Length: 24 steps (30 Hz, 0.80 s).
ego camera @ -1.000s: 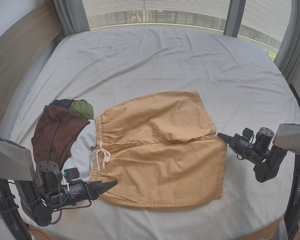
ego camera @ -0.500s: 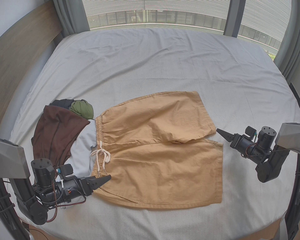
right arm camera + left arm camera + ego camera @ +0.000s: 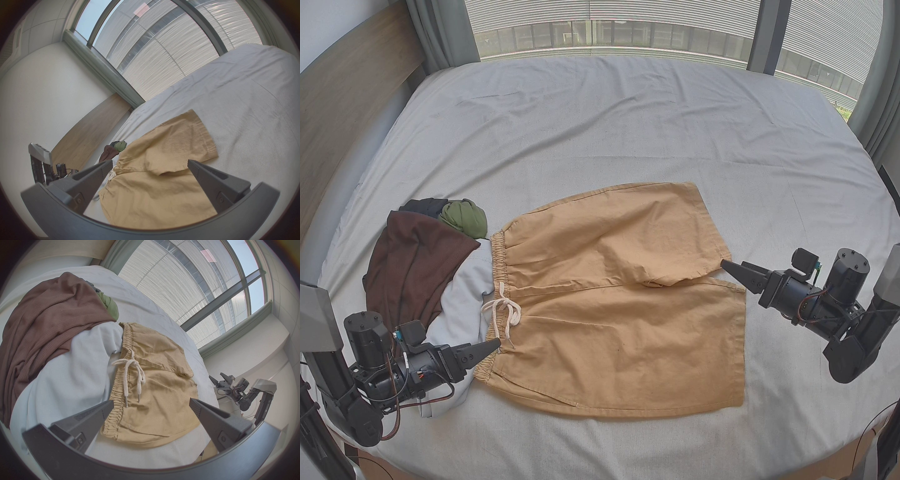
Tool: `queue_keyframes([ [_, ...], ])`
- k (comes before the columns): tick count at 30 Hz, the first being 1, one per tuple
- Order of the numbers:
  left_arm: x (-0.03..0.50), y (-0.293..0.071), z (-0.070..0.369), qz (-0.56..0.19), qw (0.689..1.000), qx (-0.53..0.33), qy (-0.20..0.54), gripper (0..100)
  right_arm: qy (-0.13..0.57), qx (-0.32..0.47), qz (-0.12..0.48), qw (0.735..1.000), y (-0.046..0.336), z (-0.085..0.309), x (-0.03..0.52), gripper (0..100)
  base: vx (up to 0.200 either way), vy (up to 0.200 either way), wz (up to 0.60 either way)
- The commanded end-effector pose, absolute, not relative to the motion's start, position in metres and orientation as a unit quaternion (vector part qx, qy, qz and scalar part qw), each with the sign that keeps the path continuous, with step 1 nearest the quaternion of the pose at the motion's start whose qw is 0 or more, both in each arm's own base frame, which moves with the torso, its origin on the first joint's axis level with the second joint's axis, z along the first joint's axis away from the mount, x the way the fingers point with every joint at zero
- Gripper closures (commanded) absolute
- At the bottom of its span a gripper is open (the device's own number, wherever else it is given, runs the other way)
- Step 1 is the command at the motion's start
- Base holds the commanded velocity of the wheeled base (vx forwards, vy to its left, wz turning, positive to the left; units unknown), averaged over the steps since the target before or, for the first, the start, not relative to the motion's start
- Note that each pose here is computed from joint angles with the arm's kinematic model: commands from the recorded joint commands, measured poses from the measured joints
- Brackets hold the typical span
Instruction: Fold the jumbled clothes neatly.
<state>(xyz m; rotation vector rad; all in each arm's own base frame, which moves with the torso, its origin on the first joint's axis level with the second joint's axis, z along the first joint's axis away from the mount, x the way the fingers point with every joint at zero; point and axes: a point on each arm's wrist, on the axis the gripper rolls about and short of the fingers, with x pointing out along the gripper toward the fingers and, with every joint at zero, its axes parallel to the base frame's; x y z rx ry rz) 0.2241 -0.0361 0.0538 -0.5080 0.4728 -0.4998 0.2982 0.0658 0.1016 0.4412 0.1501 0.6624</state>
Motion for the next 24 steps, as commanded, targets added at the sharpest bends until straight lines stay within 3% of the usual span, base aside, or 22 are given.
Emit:
queue_keyframes([
  [1, 0.217, -0.033, 0.050, -0.233, 0.907, -0.250, 0.244, 0, 0.057, 0.200, 0.344, 0.916, 0.075, 0.117, 0.280, 0, 0.000, 0.000, 0.00],
  [12, 0.218, -0.033, 0.013, -0.224, 0.897, -0.215, 0.315, 0, 0.062, 0.200, 0.350, 0.913, 0.078, 0.115, 0.277, 0, 0.000, 0.000, 0.00],
  [24, 0.224, -0.035, 0.009, -0.226, 0.895, -0.217, 0.317, 0, 0.063, 0.200, 0.350, 0.913, 0.079, 0.115, 0.277, 0, 0.000, 0.000, 0.00],
])
